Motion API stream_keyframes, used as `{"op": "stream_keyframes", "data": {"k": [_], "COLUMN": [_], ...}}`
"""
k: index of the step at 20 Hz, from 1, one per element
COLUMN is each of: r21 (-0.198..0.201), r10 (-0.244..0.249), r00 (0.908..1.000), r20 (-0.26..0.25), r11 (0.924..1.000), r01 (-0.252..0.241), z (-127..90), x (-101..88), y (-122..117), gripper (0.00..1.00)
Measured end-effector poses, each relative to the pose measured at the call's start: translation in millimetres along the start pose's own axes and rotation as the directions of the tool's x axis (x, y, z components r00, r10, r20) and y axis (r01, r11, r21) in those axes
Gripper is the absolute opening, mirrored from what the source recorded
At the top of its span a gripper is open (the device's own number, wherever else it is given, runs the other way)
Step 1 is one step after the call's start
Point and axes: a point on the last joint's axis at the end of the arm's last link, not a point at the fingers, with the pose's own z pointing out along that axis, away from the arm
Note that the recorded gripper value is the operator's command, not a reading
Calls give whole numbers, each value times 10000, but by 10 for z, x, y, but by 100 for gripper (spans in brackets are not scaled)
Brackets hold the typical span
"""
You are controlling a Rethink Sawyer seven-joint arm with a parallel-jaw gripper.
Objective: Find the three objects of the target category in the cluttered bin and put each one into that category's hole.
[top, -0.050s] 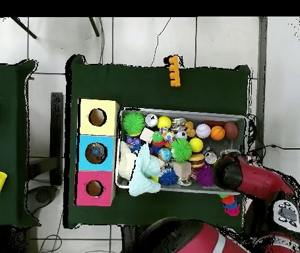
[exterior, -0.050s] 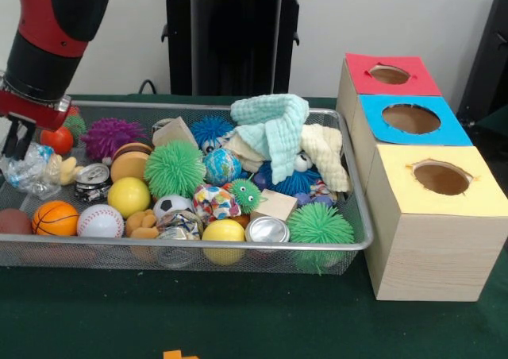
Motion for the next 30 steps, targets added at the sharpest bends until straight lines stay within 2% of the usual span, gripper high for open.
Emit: {"op": "stream_keyframes", "data": {"k": [5, 16, 25, 30], "r21": [-375, -723, -1147, -1129], "r10": [136, 196, 636, 407], "r00": [9998, 9994, 9960, 9963], "r20": [-142, 270, 633, 762], "r11": [9992, 9972, 9918, 9931], "r01": [-142, -176, -561, -320], "z": [112, 144, 178, 166], "x": [174, 115, 29, 26], "y": [21, 4, -63, -65], "gripper": [0, 0, 0, 0]}}
